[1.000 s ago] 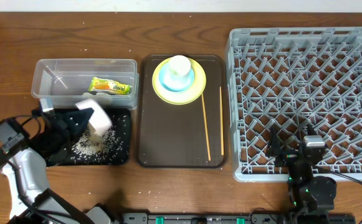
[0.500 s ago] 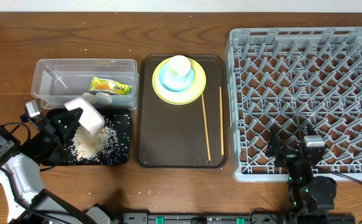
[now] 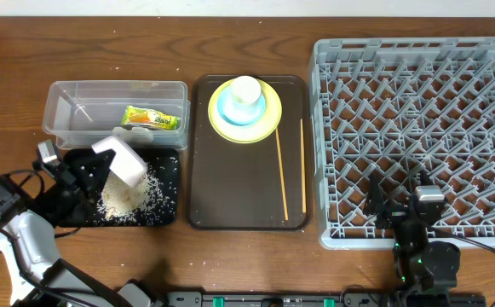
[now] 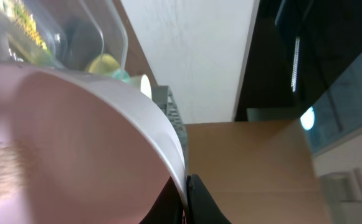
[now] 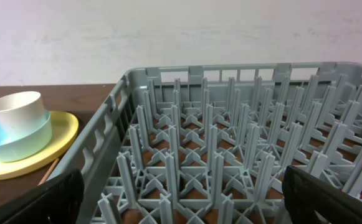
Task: Sort waste into correct bins and load items into the dishwasher rack
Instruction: 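Lift the rice bowl onto the black tray and tip out the rice, then carry the emptied white bowl right and set it on the brown tray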
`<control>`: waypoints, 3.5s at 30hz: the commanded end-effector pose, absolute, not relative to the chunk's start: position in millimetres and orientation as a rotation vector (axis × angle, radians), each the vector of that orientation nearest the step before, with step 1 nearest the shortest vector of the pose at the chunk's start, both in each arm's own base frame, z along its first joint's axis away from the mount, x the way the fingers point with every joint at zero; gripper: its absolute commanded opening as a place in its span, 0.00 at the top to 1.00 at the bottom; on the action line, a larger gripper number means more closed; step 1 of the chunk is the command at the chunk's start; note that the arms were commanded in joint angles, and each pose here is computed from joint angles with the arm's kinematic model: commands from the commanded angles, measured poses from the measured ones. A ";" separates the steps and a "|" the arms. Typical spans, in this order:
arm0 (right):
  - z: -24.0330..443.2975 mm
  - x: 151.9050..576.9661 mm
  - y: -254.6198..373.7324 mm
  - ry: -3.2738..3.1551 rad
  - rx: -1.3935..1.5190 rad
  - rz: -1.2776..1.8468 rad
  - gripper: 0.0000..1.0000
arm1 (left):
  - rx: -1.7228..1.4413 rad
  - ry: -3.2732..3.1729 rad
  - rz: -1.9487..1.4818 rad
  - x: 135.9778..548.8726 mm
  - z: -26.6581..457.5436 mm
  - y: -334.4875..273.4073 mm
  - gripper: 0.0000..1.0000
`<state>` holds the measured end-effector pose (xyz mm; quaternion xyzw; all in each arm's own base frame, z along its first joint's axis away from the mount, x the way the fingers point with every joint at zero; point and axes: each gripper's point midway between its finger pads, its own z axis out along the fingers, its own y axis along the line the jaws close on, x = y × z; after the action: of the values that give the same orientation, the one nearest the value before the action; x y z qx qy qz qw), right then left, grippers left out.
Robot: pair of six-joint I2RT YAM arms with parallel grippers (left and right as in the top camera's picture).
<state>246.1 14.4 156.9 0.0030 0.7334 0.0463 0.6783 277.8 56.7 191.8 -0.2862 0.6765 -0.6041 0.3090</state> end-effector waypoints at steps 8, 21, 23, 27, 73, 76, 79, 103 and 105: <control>154.3 246.4 11.2 1.656 0.011 0.088 0.01 | -0.807 1.754 -1.658 276.6 198.6 56.8 0.94; 154.3 246.4 11.2 1.656 0.011 0.088 0.01 | -0.838 1.750 -1.678 277.5 198.8 57.5 0.94; 154.3 246.4 11.2 1.656 0.011 0.088 0.01 | -0.837 1.751 -1.678 277.5 198.8 57.3 0.94; 154.3 246.4 11.2 1.656 0.011 0.088 0.01 | -0.871 1.752 -1.710 274.6 199.8 51.4 0.94; 154.3 246.4 11.2 1.656 0.011 0.088 0.01 | -0.062 2.581 -0.442 286.0 93.4 -181.9 0.94; 154.3 246.4 11.2 1.656 0.011 0.088 0.01 | -0.057 2.616 -0.419 287.1 78.2 -184.1 0.94; 154.3 246.4 11.2 1.656 0.011 0.088 0.01 | -0.067 2.634 -0.370 289.1 67.6 -180.3 0.94; 154.3 246.4 11.2 1.656 0.011 0.088 0.01 | -0.136 2.405 -0.293 307.2 139.3 -142.1 0.65; 154.3 246.4 11.2 1.656 0.011 0.088 0.01 | -0.188 2.396 -0.239 305.8 144.8 -120.6 0.67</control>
<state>246.2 14.4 156.1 0.0031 0.7344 0.0464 0.6771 297.8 -146.8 127.7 -0.0539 0.9360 -0.1284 0.3234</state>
